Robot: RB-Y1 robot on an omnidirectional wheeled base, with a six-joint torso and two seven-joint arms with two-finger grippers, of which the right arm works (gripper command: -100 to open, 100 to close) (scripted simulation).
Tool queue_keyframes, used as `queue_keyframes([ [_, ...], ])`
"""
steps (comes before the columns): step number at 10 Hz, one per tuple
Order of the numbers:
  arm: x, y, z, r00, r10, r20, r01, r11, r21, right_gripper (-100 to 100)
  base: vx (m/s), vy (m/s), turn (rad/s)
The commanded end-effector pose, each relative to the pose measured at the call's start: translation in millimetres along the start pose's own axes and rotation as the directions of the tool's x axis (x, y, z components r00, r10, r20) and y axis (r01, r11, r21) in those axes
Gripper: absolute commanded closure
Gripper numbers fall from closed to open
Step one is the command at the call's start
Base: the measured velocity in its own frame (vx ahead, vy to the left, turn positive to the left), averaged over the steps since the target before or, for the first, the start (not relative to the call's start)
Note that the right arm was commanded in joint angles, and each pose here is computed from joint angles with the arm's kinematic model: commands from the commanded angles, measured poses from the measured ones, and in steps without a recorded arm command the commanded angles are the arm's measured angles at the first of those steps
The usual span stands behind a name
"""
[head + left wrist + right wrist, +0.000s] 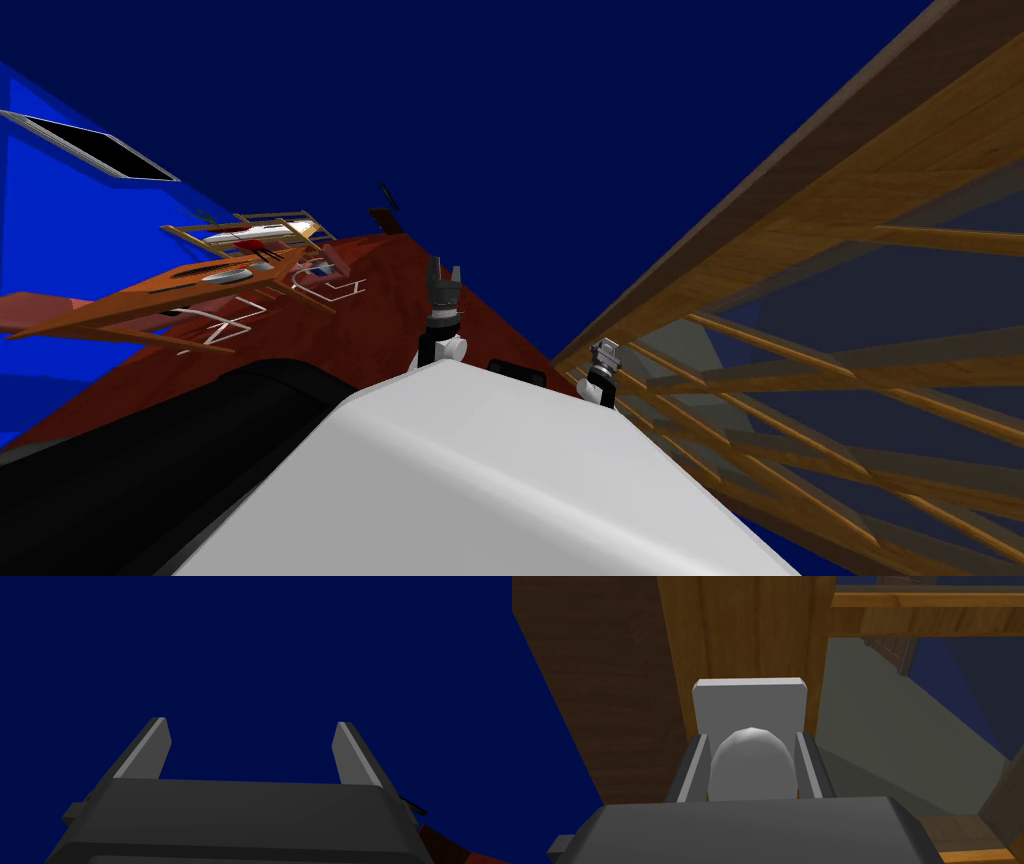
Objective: Pull the door open
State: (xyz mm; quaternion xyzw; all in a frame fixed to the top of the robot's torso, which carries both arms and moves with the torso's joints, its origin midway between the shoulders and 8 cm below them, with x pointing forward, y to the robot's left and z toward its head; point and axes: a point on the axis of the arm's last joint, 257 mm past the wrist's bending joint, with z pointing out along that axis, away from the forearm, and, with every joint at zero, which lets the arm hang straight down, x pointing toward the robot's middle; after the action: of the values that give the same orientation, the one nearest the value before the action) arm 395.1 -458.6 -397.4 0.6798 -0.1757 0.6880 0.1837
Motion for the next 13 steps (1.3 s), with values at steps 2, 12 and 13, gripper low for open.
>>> queue_keyframes([
  [2,0.1,-1.6,-0.9,1.0,0.002,0.0,-0.002,1.0,0.028,100,-0.142,0.043,0.101],
  [12,-2.0,-12.9,-8.5,1.0,0.007,0.011,-0.009,0.987,0.158,100,-0.198,0.002,0.095],
  [13,-1.8,-15.1,-9.6,1.0,0.007,0.011,-0.009,0.985,0.171,100,-0.216,-0.005,0.081],
])
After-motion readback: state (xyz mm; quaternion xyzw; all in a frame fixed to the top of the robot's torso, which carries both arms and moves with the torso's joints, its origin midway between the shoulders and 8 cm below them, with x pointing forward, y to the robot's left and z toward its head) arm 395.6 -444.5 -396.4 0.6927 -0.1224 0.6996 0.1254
